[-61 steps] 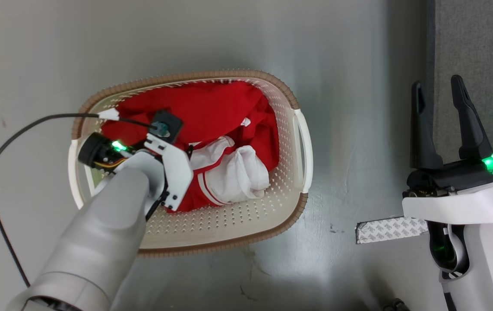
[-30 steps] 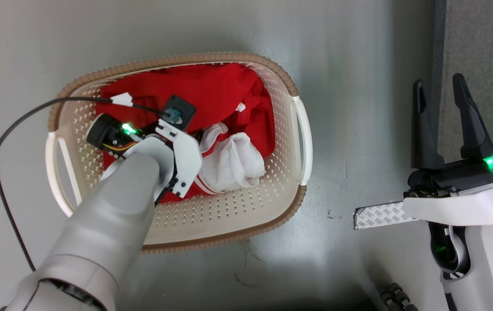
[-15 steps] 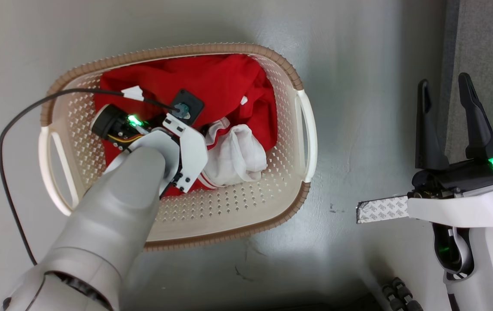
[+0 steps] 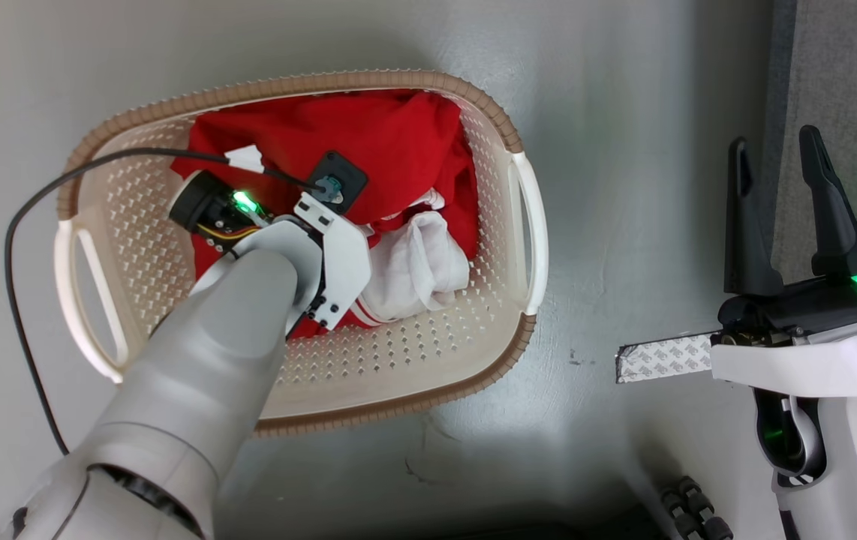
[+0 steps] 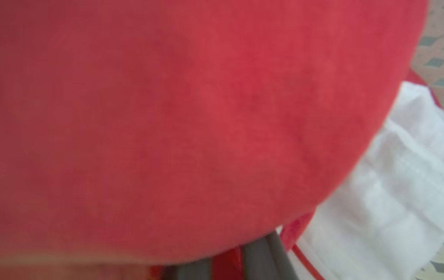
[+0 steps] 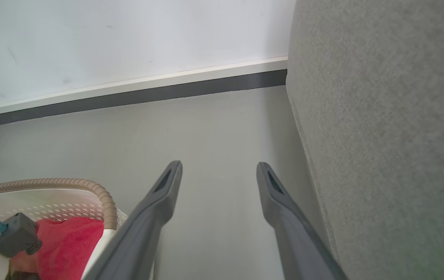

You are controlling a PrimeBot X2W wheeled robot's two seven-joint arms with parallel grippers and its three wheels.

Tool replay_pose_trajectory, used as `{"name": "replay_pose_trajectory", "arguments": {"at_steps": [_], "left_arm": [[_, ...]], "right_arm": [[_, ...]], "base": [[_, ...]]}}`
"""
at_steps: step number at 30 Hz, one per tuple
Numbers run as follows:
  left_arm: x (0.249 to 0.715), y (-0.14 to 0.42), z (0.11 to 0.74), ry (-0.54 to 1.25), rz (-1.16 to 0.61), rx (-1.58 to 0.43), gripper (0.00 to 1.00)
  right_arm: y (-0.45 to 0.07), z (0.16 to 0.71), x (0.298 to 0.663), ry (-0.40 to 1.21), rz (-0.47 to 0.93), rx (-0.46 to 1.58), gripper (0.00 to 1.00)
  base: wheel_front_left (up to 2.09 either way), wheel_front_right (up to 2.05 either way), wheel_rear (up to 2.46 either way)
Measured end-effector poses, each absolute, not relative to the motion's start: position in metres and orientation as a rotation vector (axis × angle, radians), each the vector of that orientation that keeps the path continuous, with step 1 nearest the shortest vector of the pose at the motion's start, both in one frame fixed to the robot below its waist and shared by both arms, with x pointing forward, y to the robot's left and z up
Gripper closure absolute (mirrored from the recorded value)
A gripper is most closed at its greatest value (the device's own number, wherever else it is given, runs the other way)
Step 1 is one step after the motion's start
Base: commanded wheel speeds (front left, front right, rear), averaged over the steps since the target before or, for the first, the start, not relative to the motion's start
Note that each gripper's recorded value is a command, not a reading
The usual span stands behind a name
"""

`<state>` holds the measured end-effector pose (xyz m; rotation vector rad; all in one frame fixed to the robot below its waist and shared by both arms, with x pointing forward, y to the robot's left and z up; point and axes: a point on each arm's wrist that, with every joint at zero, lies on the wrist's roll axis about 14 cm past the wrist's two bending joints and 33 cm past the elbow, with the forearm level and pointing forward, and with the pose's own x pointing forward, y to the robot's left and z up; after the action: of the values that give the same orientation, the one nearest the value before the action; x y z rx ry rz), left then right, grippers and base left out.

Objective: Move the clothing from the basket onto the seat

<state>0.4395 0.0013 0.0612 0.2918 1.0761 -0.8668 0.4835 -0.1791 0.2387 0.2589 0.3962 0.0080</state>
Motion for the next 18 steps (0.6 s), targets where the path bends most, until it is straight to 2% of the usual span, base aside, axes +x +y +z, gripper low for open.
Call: {"name": "replay_pose_trajectory", "arguments": {"at_steps": [9, 18], "left_arm": [[0.453, 0.001, 0.080, 1.006, -0.818, 0.218, 1.00], [0.442, 0.011, 0.126, 0.946, -0.745, 0.118, 1.00]], "right_arm": [[-0.177, 0.240, 0.484, 0.400, 0.011, 0.255, 0.00], [-0.178, 0.274, 0.487, 0.350, 0.011, 0.253, 0.00]], "base": [[0.00, 0.00, 0.00], [0.00, 0.00, 0.00]]}}
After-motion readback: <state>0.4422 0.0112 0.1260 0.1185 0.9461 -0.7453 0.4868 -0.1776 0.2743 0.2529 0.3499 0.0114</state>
